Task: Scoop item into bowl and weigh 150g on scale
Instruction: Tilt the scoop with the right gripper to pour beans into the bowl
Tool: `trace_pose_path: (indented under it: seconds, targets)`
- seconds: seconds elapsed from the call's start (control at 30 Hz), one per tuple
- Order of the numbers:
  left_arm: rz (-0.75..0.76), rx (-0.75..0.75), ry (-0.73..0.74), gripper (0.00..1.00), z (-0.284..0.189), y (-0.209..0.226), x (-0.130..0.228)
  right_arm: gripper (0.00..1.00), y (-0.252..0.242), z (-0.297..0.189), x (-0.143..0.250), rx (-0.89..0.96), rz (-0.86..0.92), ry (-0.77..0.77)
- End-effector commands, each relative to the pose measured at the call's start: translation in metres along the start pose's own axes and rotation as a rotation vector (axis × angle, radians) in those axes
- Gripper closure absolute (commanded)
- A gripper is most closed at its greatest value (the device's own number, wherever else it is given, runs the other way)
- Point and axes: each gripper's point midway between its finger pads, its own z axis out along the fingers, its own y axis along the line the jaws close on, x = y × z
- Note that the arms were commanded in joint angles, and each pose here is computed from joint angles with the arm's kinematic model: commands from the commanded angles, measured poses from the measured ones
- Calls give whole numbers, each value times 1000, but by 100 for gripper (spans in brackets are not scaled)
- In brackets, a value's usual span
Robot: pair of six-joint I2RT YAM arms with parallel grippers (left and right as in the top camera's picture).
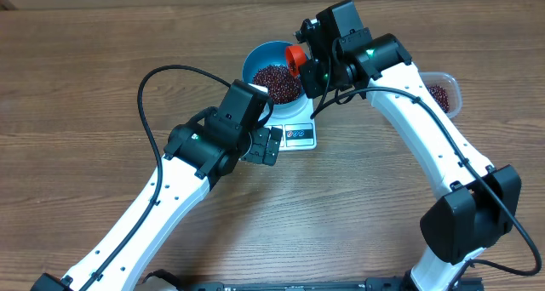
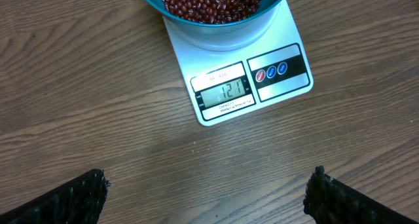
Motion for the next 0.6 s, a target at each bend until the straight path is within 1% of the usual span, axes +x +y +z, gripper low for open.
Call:
trace_pose_path:
  seconds: [0.0, 0.17, 0.27, 0.33, 0.37, 0.47, 0.57]
  targets:
    - [15, 2, -1, 0, -1, 0, 1, 96, 7, -8, -11, -18, -38, -36]
    - [15, 2, -1, 1, -1, 0, 1, 96, 10, -8, -10, -34, -43, -31]
    - [15, 2, -1, 0, -1, 0, 1, 96, 28, -9, -4, -122, -179, -15]
    - [15, 2, -1, 0, -1, 0, 1, 96, 27, -8, -4, -113, -200, -17]
    - [15, 2, -1, 0, -1, 0, 1, 96, 25, -8, -6, -97, -193, -23]
    - [15, 2, -1, 0, -1, 0, 1, 96, 7, -8, -14, 2, -56, -48]
    - [15, 2, -1, 0, -1, 0, 1, 96, 8, -7, -14, 3, -46, -48]
